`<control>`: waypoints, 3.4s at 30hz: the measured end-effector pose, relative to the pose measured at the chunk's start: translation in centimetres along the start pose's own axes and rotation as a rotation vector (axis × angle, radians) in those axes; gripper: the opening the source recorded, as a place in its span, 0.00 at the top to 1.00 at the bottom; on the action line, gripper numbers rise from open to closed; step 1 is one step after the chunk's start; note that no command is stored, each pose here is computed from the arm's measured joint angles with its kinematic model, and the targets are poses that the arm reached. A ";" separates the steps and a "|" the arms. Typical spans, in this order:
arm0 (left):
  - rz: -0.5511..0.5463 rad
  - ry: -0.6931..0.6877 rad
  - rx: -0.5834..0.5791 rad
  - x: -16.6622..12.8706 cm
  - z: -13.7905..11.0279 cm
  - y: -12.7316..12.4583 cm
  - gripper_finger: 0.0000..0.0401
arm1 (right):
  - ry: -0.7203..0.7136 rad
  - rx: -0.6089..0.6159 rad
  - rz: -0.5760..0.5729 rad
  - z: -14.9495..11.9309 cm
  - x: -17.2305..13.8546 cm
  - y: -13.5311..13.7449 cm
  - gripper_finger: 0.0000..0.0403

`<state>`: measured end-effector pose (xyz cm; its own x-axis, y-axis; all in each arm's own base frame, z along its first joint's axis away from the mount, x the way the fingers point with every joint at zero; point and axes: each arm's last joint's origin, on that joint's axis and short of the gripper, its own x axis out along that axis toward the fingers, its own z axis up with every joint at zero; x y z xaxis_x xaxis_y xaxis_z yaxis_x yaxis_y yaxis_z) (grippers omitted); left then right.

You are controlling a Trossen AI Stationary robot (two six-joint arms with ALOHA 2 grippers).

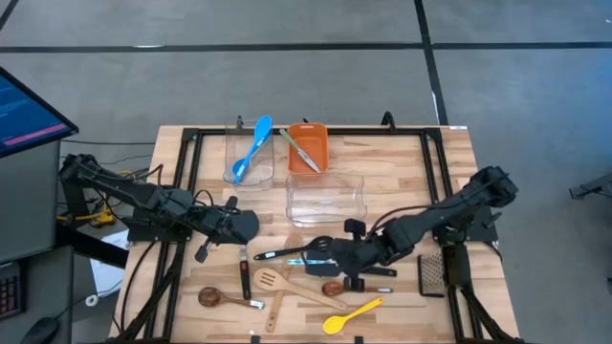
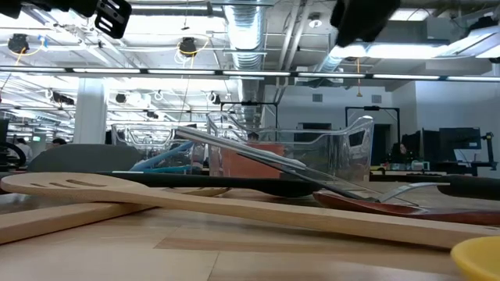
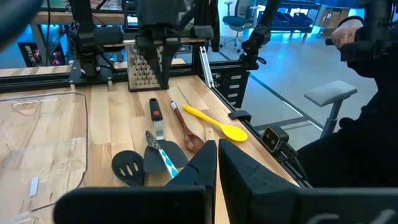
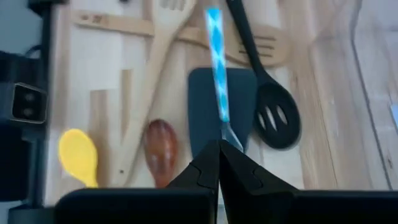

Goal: Pick & Place Kitchen Items
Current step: Put the white table knife into the orange bin

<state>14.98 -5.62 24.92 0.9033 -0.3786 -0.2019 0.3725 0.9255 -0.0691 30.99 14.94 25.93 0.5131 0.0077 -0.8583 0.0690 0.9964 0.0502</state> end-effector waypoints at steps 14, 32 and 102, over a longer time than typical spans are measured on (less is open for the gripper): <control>-0.001 0.027 -0.001 0.1 -1.0 0.1 0.99 | 0.062 0.073 0.013 1.2 3.4 -2.4 0.70; 0.008 0.049 -0.001 0.5 -1.9 0.2 0.99 | 0.209 0.027 0.041 0.1 9.1 -2.1 0.56; 0.004 0.056 -0.003 0.5 -1.9 0.2 0.99 | 0.219 0.024 0.003 -1.7 13.5 -2.2 0.65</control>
<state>15.05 -5.59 22.92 0.8912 -0.3739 -0.2569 0.3684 0.9269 -0.0712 36.28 13.02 13.37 0.3155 0.0316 -0.9484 0.0895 0.9940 0.0629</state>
